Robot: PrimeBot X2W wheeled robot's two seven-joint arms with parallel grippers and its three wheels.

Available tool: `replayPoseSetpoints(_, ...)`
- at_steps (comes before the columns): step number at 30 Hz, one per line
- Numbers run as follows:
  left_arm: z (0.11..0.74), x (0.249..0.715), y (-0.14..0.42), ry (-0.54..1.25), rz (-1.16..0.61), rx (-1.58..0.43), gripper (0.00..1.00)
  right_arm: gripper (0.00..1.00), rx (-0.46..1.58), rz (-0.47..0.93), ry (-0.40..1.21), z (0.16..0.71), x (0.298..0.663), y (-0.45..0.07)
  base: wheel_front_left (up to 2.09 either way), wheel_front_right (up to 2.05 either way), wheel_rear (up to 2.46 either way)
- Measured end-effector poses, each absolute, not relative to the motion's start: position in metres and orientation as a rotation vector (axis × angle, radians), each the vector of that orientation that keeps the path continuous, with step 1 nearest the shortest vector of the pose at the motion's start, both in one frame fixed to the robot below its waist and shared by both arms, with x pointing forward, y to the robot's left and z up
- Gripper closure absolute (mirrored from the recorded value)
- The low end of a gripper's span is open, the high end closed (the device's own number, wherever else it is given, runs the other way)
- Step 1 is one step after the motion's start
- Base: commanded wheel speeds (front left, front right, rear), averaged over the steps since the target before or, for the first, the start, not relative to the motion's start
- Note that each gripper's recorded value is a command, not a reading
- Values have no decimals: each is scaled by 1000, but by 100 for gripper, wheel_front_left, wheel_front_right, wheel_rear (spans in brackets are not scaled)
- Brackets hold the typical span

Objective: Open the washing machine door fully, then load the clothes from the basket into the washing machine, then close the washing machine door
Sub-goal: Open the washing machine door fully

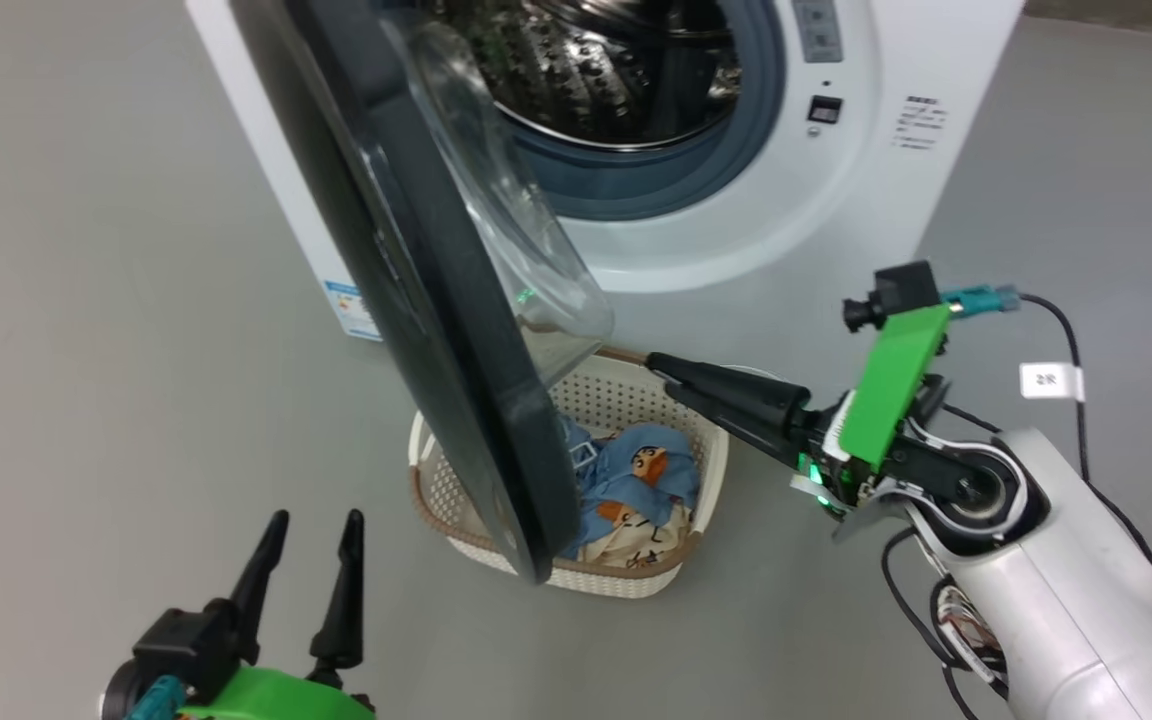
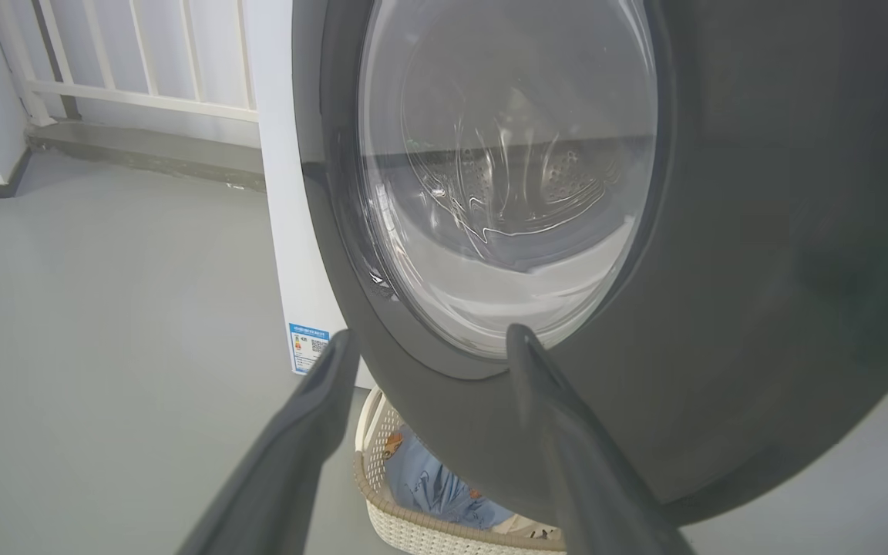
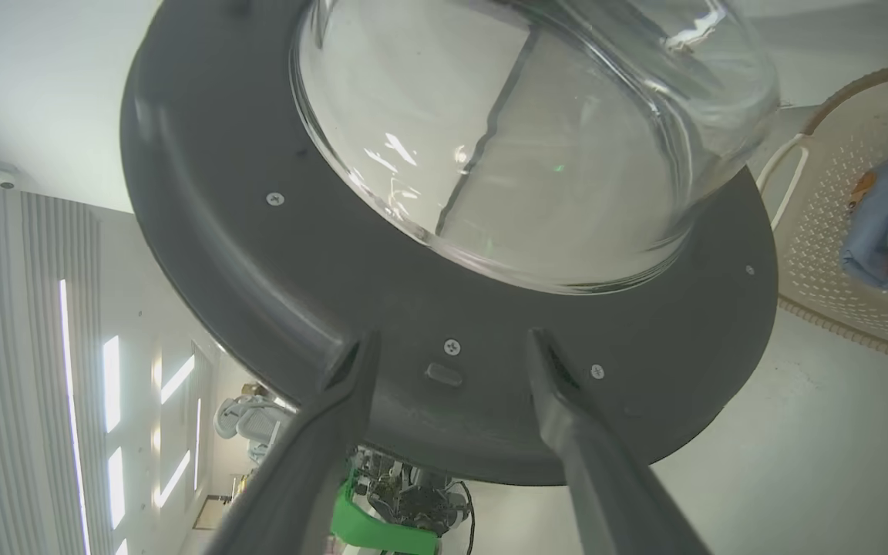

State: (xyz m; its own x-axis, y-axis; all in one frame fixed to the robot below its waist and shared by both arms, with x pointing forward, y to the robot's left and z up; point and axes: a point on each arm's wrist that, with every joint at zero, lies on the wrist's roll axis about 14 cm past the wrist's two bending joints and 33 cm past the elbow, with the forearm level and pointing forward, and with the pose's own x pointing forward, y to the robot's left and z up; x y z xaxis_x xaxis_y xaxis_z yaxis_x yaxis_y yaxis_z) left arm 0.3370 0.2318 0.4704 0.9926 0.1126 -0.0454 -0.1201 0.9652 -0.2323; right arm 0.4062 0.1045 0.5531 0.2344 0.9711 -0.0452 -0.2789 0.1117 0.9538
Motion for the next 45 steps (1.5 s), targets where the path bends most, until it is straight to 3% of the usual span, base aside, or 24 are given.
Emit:
replayPoseSetpoints(24, 468, 343, 218, 38, 47, -229, 0, 0, 1066, 584, 586, 505, 413, -48, 0, 0, 0)
replayPoseSetpoints(35, 469, 342, 218, 32, 45, -228, 0, 0, 875, 329, 355, 483, 413, -115, 0, 0, 0)
replayPoseSetpoints(41, 466, 338, 218, 39, 51, -231, 0, 0, 704, 296, 213, 483, 411, -127, 0, 0, 0)
replayPoseSetpoints(45, 466, 337, 219, 37, 55, -232, 0, 0, 632, 274, 201, 473, 408, -135, 0, 0, 0)
